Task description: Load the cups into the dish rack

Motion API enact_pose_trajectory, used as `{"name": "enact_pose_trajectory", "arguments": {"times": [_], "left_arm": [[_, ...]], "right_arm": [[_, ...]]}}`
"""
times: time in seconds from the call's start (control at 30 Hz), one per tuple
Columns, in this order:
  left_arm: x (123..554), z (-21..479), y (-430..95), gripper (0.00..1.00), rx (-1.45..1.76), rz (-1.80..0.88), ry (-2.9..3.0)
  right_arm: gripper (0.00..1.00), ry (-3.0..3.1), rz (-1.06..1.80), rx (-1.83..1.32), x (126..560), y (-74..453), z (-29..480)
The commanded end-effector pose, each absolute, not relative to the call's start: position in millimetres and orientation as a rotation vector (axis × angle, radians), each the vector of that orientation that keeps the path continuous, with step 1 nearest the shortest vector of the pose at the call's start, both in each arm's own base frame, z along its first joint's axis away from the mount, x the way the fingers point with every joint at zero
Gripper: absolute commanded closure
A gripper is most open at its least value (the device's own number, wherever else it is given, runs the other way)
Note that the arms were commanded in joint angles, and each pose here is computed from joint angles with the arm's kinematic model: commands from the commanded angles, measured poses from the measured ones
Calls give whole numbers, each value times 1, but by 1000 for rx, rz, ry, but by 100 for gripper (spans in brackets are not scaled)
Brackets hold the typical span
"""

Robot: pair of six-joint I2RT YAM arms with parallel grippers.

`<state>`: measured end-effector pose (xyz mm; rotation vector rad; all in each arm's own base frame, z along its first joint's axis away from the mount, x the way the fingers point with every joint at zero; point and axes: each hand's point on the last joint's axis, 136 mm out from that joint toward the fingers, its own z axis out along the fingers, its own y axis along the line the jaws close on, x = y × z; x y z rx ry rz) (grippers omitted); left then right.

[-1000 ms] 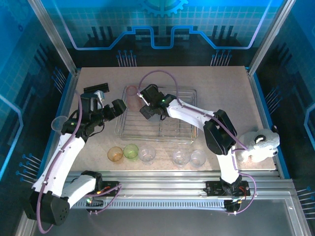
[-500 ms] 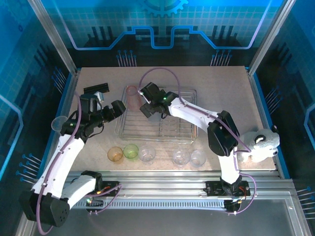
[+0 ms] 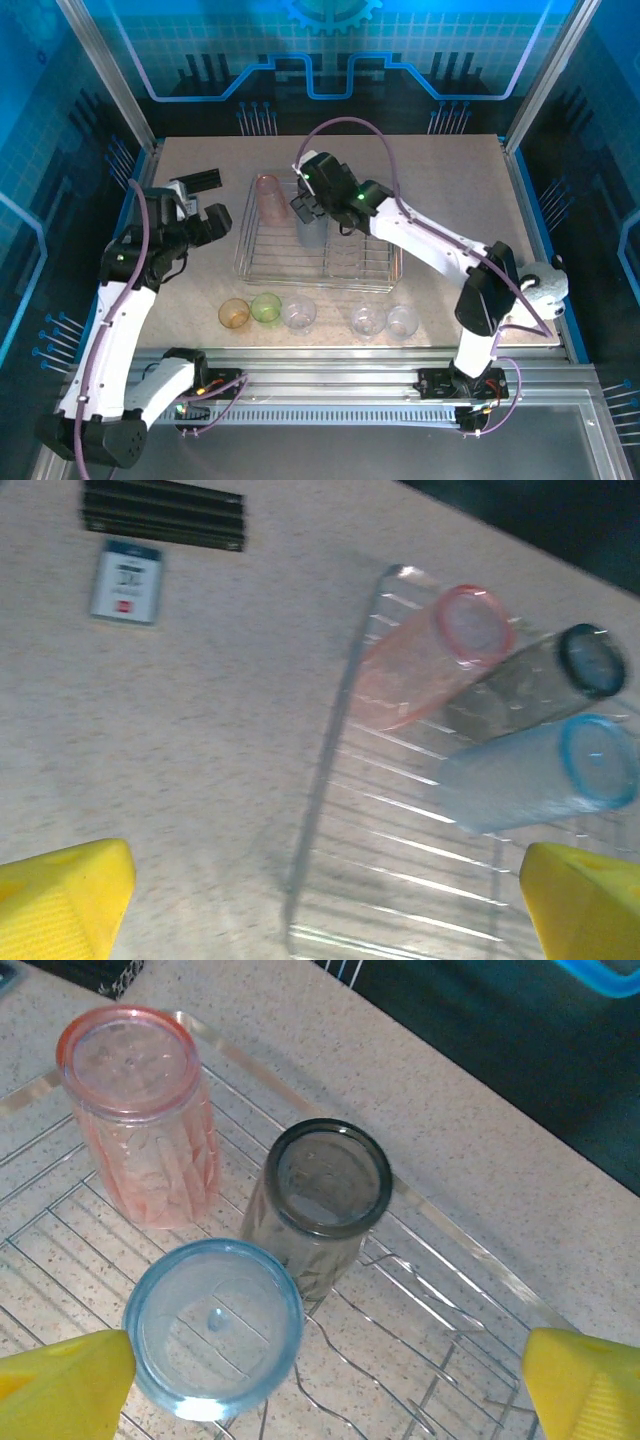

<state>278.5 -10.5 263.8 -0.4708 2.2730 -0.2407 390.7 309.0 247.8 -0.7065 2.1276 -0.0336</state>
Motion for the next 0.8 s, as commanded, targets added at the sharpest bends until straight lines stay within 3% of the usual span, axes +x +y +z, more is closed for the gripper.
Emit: {"name": "enact_pose_trajectory", "arguments": {"times": [0.0,0.23,0.43,0.57,0.77], "left_arm": [[263,249,20,1,-447,4,2419],[256,222,49,1,-477,172,2565],[269,194,72,1,-519,241,2647],[284,191,87,5,-499,342,2648],[300,184,109,8,-493,510,2687]], "right_arm": [[0,2123,-30,-607,389,288,254],[0,2047,-141,-384,383,212,284],[0,2029,73,-166,364,149,307],[0,2005,275,-71,349,128,313],[2,2073,299,-72,337,124,299]]}}
